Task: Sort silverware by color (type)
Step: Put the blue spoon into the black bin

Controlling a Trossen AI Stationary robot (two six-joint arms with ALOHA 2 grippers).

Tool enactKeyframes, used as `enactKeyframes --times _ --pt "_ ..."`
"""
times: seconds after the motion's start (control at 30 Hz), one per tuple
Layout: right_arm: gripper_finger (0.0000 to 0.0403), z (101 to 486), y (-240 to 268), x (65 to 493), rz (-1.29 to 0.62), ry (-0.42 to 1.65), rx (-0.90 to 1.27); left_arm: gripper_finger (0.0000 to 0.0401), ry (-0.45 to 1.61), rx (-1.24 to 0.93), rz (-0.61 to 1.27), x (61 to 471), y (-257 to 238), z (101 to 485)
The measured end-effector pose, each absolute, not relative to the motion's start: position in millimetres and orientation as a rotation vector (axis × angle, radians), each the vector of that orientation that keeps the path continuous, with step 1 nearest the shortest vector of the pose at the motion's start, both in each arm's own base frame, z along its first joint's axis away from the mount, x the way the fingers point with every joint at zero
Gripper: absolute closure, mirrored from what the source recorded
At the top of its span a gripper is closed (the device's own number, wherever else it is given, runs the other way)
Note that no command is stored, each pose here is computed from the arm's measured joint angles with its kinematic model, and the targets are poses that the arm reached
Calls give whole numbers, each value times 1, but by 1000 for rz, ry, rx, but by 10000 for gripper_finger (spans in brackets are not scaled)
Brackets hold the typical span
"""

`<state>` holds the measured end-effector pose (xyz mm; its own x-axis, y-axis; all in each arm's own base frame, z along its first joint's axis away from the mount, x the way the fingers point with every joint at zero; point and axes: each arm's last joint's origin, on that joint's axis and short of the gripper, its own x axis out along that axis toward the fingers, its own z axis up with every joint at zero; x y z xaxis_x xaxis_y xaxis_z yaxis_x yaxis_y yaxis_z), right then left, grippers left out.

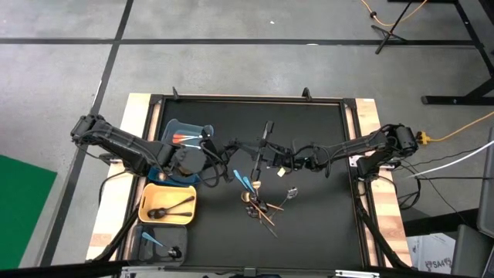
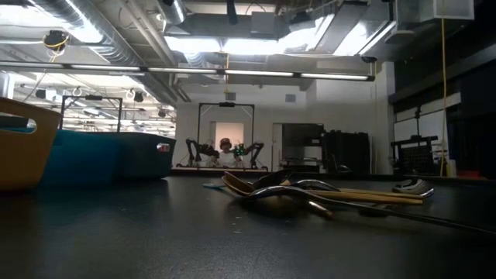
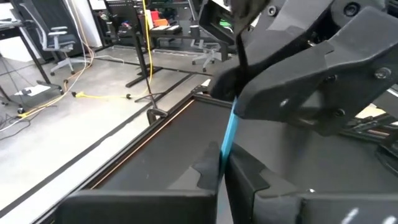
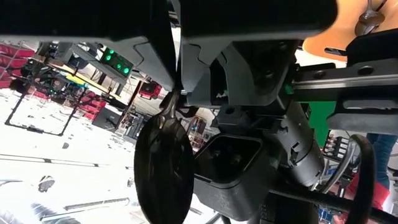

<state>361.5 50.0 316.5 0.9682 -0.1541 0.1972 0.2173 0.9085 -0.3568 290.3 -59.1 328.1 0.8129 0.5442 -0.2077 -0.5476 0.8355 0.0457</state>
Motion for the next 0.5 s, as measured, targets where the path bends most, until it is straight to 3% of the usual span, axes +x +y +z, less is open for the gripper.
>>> enactKeyframes --times 0.33,0.5 --pt "399 316 50 362 -189 -163 -376 398 221 -17 583 290 -59 328" --pt "372 313 50 362 -183 -135 -372 399 225 -17 597 289 -59 327"
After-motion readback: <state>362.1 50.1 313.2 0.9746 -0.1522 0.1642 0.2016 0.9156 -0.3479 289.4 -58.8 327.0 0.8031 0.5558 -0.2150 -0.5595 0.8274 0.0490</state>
